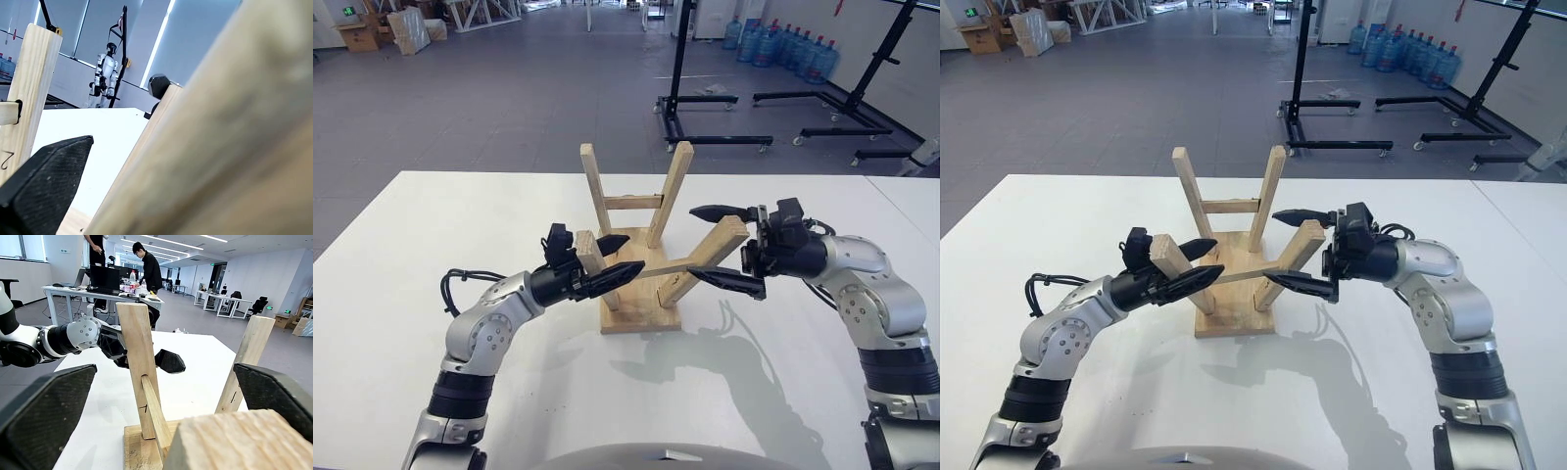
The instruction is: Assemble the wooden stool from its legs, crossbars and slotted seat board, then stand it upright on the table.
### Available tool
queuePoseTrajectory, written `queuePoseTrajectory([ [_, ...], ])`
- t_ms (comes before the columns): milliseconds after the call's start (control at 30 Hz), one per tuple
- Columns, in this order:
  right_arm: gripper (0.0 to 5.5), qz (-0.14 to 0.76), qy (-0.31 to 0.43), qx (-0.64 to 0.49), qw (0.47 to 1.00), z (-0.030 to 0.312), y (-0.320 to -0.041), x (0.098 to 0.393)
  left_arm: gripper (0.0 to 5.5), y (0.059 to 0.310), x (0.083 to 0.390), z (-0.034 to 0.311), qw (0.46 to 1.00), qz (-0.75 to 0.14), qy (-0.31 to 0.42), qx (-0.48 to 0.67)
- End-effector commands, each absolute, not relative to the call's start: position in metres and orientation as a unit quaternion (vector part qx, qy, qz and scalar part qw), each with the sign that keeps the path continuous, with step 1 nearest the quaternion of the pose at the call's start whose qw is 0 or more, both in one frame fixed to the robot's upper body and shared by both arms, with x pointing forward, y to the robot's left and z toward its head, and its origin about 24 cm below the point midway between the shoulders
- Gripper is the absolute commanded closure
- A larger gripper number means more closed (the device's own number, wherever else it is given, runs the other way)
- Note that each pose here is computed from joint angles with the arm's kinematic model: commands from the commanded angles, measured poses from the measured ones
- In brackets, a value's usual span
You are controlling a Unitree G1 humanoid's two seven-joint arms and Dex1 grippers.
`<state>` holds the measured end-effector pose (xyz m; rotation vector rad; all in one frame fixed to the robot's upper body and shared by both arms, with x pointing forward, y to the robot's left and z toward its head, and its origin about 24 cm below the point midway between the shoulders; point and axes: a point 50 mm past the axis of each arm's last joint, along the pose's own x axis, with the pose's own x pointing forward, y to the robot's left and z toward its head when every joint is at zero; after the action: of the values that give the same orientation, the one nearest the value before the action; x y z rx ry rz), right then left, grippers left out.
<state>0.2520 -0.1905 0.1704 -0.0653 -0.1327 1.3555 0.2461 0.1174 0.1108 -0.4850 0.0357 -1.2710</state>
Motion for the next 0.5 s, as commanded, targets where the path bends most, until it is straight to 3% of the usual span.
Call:
queuePoseTrajectory([
  [33, 0.35, 0.612, -0.088, -0.039, 0.785, 0.182, -0.194, 0.251, 1.03, 0.117, 0.247, 0.109, 0.782, -0.588, 0.022, -0.207],
  [333, 0.35, 0.525, -0.231, 0.038, 0.819, 0.236, -0.211, 0.239, 1.03, 0.107, 0.256, 0.102, 0.81, -0.555, 0.029, -0.185],
  [500, 0.35, 0.47, -0.26, -0.018, 0.843, 0.244, -0.192, 0.236, 1.03, 0.108, 0.248, 0.095, 0.814, -0.549, 0.041, -0.184],
])
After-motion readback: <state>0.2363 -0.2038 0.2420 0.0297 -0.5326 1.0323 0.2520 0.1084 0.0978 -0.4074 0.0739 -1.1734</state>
